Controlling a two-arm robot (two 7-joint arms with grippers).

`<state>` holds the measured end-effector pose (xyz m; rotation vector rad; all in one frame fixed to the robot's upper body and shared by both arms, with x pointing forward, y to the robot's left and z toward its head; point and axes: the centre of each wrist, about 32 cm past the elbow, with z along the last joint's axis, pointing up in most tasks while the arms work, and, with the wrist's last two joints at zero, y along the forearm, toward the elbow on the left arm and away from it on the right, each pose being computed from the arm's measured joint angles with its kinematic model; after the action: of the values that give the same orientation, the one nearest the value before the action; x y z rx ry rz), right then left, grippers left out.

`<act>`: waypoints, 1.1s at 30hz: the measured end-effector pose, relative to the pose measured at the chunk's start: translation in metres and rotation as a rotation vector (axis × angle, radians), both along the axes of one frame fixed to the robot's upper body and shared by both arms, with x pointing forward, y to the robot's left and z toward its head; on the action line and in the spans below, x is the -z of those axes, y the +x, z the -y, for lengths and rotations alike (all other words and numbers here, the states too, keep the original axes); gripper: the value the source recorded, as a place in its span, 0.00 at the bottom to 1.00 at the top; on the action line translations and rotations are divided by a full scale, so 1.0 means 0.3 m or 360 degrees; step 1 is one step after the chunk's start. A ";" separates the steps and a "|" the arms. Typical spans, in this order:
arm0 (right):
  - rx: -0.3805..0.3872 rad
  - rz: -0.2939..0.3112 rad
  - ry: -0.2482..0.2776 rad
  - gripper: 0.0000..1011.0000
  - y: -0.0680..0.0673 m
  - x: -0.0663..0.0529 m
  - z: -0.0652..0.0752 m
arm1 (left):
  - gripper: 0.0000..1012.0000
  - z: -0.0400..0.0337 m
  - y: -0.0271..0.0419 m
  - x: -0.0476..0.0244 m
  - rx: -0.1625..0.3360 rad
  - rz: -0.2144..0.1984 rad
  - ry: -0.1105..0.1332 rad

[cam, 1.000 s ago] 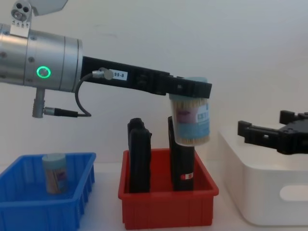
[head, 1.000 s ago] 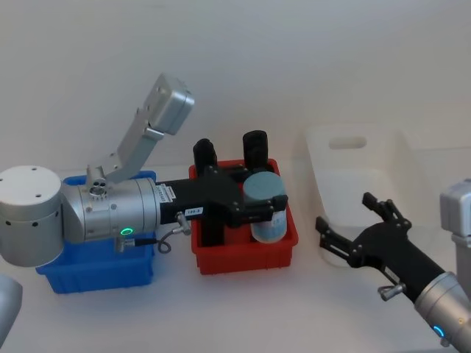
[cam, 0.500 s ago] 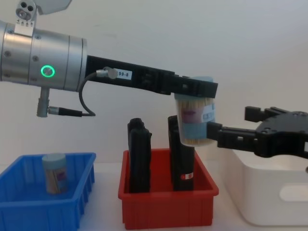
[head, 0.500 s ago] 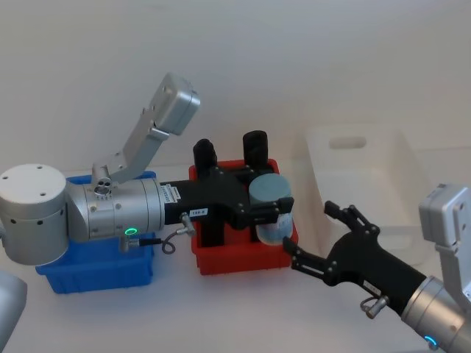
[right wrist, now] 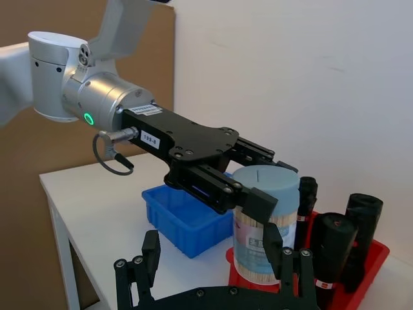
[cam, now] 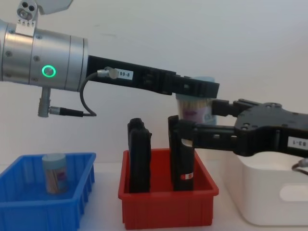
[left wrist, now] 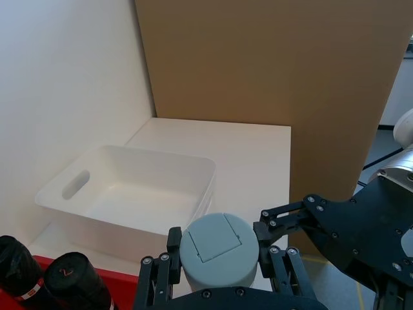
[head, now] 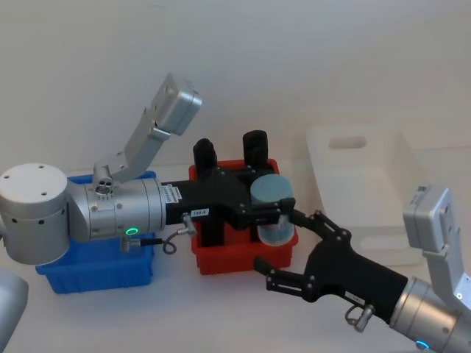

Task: Pick the cotton swabs from the blue box and place them into the white box.

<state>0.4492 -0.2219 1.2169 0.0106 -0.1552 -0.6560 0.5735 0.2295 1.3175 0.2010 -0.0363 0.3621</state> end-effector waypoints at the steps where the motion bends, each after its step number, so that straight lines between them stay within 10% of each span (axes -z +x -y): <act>1: -0.0010 0.0002 -0.0002 0.99 0.003 -0.002 -0.003 | 0.66 0.000 0.000 0.000 0.0000 0.0000 0.0000; 33: -0.0035 -0.0086 -0.0015 0.99 -0.030 0.007 0.018 | 0.66 0.002 0.001 -0.001 0.0007 -0.0001 0.0000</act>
<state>0.4402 -0.2272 1.2148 -0.0145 -0.1058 -0.6328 0.5737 0.2289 1.3177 0.2007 -0.0364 0.3579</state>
